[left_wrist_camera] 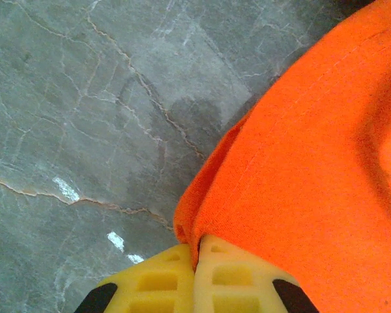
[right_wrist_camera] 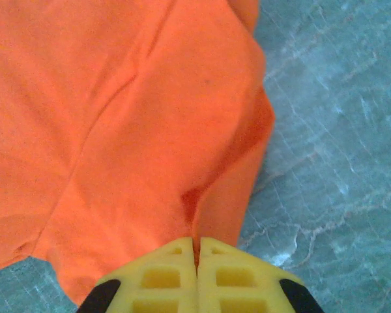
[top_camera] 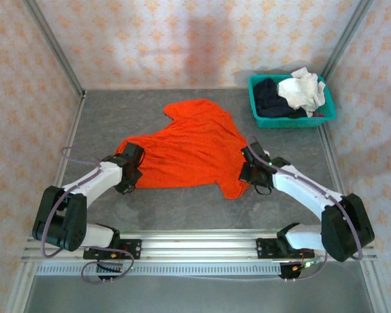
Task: Fold and stack the t-shirts
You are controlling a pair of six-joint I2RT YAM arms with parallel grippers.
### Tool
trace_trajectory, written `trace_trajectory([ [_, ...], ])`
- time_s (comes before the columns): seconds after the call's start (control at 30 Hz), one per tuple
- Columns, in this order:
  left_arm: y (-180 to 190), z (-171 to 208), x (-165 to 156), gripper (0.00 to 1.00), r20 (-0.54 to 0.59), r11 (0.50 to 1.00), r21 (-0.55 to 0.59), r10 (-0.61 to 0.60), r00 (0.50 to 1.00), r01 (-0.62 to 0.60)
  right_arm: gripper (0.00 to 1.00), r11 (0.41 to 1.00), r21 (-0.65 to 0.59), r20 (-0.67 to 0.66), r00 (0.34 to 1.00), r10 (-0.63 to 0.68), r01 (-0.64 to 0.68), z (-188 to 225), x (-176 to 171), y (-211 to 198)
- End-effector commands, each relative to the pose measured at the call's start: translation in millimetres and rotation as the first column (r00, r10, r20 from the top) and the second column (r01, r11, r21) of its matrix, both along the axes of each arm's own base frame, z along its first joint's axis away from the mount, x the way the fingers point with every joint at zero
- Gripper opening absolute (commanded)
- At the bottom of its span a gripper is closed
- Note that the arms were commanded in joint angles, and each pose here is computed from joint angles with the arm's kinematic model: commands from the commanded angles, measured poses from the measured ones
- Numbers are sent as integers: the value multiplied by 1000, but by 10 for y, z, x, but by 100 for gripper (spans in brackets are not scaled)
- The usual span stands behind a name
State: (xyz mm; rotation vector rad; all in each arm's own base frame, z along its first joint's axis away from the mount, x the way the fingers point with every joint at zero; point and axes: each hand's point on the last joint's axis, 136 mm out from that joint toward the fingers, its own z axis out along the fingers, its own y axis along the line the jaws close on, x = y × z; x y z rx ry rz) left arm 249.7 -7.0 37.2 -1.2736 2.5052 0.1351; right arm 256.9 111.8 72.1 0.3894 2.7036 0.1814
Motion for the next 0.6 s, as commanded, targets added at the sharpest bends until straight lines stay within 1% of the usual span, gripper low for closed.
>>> trace_trajectory([
  [0.0,69,52,-3,0,7,1000,26,-3,1000,3,0,1000,16,16,1000,-22,22,0,-15,-7],
  [0.17,72,62,-2,0,8,1000,27,-4,1000,4,0,999,19,6,999,-34,34,-9,-92,-42],
  [0.23,73,70,-7,0,9,1000,28,-5,1000,5,0,998,4,-14,998,-61,61,-55,-186,-118],
  [0.27,73,73,-7,0,11,1000,29,-6,1000,6,0,997,13,-7,997,-76,76,-45,-231,-147],
  [0.37,74,77,-13,0,14,1000,27,-5,1000,4,0,994,15,-42,993,-106,107,-171,-402,-223],
  [0.43,75,79,-11,0,15,1000,28,-7,1000,6,20,994,24,-86,991,-104,106,-256,-484,-211],
  [0.47,79,75,-16,0,12,1000,29,-7,1000,7,27,994,19,-107,988,-109,112,-282,-514,-218],
  [0.53,76,74,-23,0,10,1000,29,-10,1000,9,47,990,-13,-129,982,-140,139,-294,-552,-277],
  [0.57,79,72,-24,0,9,999,31,-10,1000,9,54,989,-20,-123,981,-150,149,-283,-544,-296],
])
